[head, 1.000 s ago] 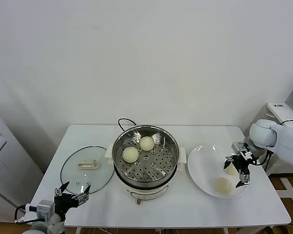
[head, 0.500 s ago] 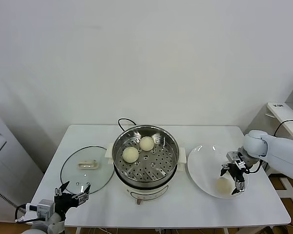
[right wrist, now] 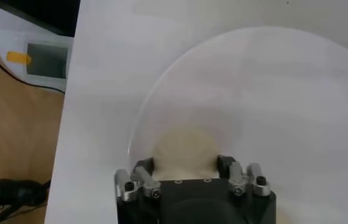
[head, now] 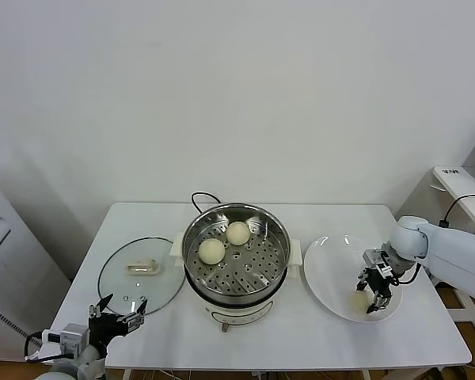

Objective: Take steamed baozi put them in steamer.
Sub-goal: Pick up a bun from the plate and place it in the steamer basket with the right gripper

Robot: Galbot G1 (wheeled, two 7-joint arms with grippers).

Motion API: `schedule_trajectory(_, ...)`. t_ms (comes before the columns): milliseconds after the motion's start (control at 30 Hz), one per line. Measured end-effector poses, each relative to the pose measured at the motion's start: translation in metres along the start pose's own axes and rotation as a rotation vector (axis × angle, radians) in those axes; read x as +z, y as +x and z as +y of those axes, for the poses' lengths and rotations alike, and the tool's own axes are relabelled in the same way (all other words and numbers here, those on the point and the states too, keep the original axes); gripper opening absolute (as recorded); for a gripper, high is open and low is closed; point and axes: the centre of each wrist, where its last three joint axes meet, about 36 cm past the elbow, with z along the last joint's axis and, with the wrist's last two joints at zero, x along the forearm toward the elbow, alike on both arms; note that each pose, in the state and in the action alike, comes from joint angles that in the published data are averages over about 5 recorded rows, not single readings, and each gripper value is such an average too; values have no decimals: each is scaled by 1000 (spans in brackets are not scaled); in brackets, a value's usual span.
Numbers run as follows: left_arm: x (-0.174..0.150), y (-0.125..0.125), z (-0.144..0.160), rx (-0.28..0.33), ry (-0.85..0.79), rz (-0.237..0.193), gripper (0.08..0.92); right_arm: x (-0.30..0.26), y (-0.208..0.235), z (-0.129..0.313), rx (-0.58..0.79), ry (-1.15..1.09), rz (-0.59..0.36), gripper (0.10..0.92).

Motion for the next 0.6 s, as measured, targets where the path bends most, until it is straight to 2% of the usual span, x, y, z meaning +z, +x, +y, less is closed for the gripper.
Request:
schedule_trajectory(267,0,1,0,-1,1,3,823,0,20,-2,13,-2,-8,458)
schedule_trajectory(600,0,2,2,-4,-14,9,823,-23,102,-34,101,49,-80,458)
